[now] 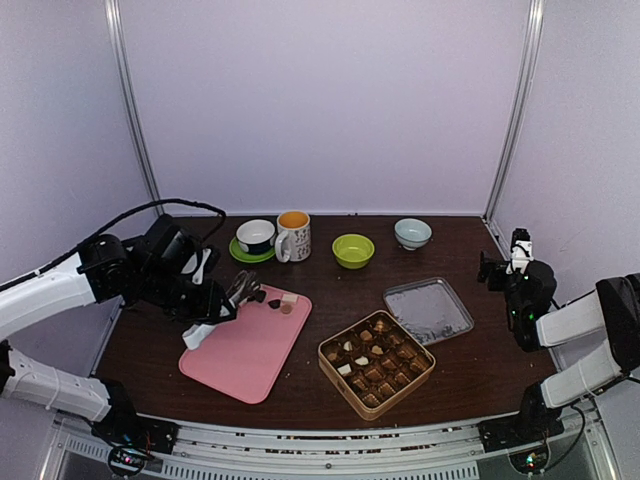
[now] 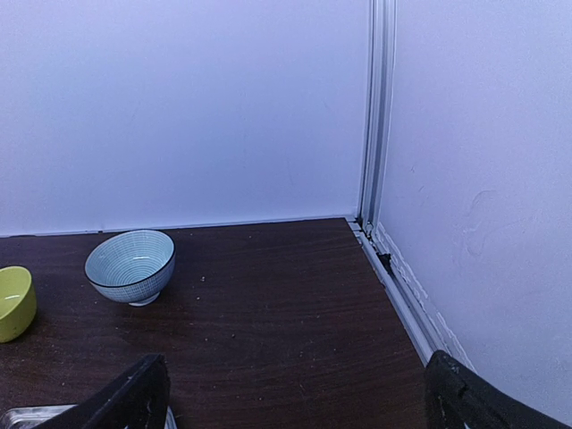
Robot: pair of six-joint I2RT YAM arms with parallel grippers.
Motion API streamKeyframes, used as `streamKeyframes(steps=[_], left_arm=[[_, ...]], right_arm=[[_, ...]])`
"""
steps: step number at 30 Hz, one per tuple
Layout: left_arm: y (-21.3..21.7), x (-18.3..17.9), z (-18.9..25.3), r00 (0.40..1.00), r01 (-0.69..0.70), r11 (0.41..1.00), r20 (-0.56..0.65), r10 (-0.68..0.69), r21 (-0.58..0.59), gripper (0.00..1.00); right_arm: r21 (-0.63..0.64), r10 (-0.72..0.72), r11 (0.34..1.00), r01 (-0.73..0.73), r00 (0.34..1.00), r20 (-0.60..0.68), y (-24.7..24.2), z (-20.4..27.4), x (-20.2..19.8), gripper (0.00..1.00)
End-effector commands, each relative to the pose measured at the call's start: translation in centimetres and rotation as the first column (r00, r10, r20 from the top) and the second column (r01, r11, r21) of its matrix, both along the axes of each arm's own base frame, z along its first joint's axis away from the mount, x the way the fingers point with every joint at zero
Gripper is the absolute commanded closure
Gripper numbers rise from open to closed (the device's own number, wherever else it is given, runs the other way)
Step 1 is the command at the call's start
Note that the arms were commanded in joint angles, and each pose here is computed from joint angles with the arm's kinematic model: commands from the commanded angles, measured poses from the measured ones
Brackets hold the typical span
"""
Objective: Pack the chocolate
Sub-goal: Pick up the fake chocolate from the plate.
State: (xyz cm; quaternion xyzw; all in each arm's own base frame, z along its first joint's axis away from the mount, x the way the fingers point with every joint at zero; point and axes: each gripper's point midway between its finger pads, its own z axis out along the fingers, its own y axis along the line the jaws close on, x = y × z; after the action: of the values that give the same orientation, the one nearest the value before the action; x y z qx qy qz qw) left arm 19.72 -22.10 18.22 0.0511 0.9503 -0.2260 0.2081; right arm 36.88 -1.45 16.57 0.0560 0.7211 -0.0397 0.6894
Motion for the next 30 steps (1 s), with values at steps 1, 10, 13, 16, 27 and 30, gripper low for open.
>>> streamKeyframes(steps=[1, 10, 13, 16, 27, 30], left_arm=[[-0.4, -0.8, 1.1, 0.994, -0.042, 0.999, -0.099, 0.038, -0.034, 0.64], [-2.8, 0.9, 1.1, 0.987, -0.033, 0.999, -0.161, 0.026, -0.039, 0.64], [-4.3, 2.1, 1.1, 0.984, -0.041, 0.996, -0.176, 0.027, -0.079, 0.64], [-5.0, 2.5, 0.5, 0.973, -0.034, 0.998, -0.229, 0.020, -0.059, 0.64], [-6.3, 3.9, -0.1, 0.942, -0.107, 0.989, -0.329, 0.067, -0.104, 0.64], [-6.2, 3.8, -0.7, 0.932, -0.135, 0.986, -0.350, 0.092, -0.101, 0.64]], right_arm=[[-0.004, 0.003, 1.000, -0.003, 1.000, 0.025, 0.0, 0.8, 0.3, 0.00], [-0.004, 0.005, 1.000, -0.005, 1.000, 0.025, 0.1, 0.8, 0.3, 0.00], [-0.004, 0.003, 1.000, -0.003, 1.000, 0.024, 0.0, 0.8, 0.3, 0.00], [-0.004, 0.004, 1.000, -0.004, 1.000, 0.025, 0.0, 0.8, 0.3, 0.00], [-0.004, 0.003, 1.000, -0.003, 1.000, 0.025, 0.0, 0.8, 0.3, 0.00], [-0.004, 0.003, 1.000, -0.003, 1.000, 0.025, 0.0, 0.8, 0.3, 0.00]])
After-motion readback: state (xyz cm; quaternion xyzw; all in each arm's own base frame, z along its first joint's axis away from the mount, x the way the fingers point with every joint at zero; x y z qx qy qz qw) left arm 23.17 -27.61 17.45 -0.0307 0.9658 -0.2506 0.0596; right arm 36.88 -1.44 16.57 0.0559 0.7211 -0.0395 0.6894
